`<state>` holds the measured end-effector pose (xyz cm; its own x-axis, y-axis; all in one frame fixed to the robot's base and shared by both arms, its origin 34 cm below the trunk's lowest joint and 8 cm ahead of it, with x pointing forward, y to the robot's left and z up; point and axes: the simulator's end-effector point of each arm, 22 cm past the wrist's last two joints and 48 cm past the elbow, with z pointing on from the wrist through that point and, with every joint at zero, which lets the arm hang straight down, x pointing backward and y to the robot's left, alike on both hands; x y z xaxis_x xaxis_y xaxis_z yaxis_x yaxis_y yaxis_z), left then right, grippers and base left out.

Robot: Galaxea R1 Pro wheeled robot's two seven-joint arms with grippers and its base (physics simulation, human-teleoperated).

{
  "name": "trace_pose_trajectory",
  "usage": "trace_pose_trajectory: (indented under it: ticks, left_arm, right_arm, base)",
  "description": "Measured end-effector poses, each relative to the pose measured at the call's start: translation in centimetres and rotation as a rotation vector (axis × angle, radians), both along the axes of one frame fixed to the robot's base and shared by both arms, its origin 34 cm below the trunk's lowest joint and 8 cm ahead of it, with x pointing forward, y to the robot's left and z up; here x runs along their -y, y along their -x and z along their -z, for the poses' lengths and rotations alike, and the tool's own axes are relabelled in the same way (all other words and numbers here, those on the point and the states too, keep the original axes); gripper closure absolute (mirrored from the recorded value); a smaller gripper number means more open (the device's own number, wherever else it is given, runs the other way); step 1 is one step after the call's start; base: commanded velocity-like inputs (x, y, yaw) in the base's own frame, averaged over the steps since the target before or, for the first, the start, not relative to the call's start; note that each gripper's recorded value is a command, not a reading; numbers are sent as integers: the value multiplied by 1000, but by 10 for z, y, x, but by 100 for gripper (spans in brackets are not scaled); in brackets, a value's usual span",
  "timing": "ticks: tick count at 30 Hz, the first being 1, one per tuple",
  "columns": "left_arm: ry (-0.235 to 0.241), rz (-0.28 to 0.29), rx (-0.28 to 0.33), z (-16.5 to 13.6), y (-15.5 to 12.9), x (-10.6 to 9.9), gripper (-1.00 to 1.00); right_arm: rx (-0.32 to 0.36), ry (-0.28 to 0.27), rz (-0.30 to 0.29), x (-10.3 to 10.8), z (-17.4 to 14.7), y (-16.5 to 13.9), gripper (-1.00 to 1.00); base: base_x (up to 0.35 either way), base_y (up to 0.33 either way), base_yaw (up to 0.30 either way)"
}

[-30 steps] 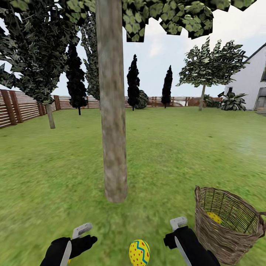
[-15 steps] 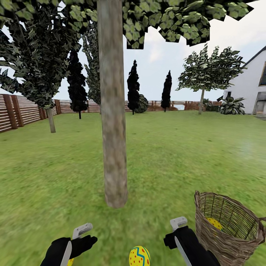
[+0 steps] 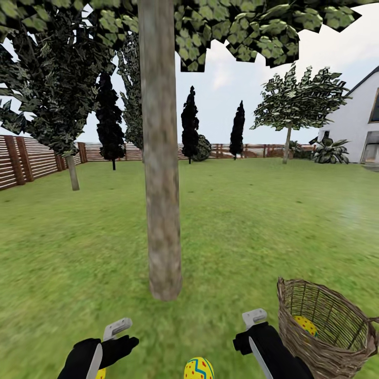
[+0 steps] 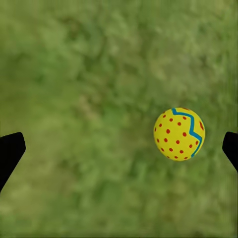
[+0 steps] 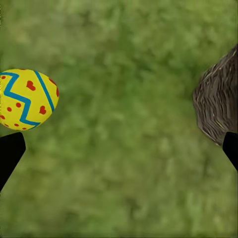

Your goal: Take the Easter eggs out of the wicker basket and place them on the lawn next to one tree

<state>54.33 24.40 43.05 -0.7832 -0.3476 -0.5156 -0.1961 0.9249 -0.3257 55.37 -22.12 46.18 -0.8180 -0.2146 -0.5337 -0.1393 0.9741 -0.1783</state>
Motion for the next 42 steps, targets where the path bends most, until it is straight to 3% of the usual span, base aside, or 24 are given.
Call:
trace_pose_trajectory:
  ticks: [42]
  left_arm:
    - [0, 0, -1, -90, -20, 0, -100]
  right_arm:
    - [-2, 1, -1, 0, -91, -20, -100]
  base:
    - [0, 0, 0]
